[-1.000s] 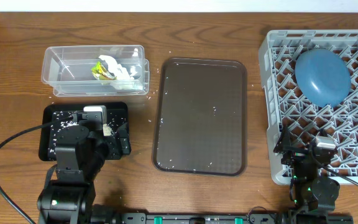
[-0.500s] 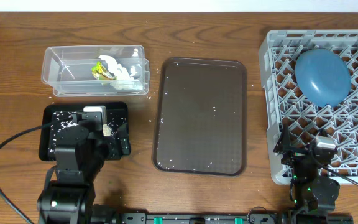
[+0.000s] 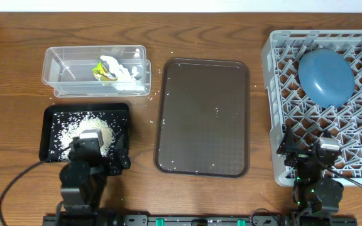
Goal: Sort waste into correct bins and load items into the dishwasher rack
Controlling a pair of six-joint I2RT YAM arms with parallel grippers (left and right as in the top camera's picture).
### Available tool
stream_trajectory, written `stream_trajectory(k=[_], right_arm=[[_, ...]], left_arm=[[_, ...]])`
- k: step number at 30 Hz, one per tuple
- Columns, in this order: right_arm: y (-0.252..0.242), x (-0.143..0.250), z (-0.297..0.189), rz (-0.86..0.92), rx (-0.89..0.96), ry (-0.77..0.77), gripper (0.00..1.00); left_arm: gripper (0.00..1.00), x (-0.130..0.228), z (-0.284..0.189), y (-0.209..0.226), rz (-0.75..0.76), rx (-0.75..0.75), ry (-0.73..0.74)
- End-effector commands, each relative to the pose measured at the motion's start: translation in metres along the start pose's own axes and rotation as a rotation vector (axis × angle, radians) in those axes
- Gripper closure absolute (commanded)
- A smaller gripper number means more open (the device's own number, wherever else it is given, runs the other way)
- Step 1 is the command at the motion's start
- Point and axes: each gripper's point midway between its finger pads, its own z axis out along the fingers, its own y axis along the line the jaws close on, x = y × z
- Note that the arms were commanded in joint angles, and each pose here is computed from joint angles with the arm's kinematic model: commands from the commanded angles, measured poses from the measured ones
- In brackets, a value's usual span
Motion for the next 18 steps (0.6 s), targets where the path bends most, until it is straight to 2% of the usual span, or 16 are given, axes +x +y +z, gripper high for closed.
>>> stream_trajectory(k=[1,11,18], right_arm=[[-0.007,-0.001,0.0,0.014,0.032,-0.006,0.01],[-0.007,-0.001,0.0,0.014,0.032,-0.006,0.01],[-0.007,-0.001,0.0,0.014,0.032,-0.006,0.01]], left_arm=[[0.07,0.008,0.009,0.003,-0.026,0.014,-0.073],[0.08,-0.002,0.027,0.006,0.004,0.041,-0.336],[0.08,-0.004,0.026,0.011,0.108,0.004,-0.35]])
